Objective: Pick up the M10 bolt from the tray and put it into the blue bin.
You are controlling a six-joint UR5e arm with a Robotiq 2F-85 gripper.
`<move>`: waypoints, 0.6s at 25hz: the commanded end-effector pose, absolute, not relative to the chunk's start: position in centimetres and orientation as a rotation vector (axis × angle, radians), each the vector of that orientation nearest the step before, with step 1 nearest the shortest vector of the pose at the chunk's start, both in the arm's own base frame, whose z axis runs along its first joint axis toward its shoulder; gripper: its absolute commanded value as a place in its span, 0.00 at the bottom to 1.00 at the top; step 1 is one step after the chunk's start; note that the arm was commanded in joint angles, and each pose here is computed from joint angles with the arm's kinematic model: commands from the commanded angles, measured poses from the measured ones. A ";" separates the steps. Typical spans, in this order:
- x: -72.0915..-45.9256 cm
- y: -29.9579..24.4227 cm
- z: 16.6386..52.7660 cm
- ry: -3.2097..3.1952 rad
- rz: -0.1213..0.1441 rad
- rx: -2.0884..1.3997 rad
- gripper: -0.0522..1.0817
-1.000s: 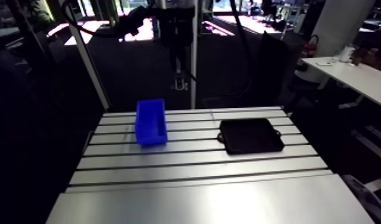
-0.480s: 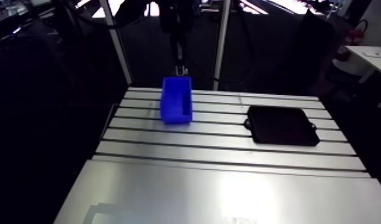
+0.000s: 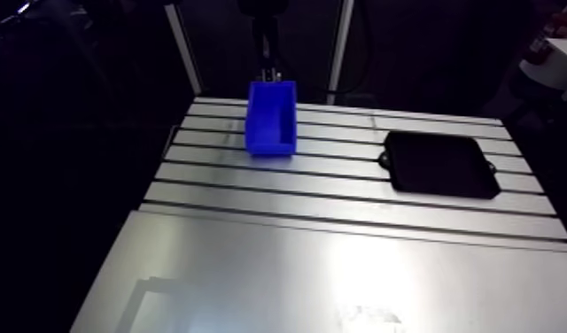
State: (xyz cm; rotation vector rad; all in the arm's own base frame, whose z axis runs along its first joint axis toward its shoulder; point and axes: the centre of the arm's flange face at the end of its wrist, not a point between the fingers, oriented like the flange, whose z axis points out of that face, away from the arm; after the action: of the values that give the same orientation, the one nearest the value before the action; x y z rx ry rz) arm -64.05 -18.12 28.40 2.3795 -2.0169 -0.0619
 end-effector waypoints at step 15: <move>-65.8 -18.2 20.5 -2.081 0.017 2.409 0.94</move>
State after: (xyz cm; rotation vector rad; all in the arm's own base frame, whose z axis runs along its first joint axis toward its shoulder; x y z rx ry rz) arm -65.69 -18.21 22.42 2.3935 -2.0662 -0.0136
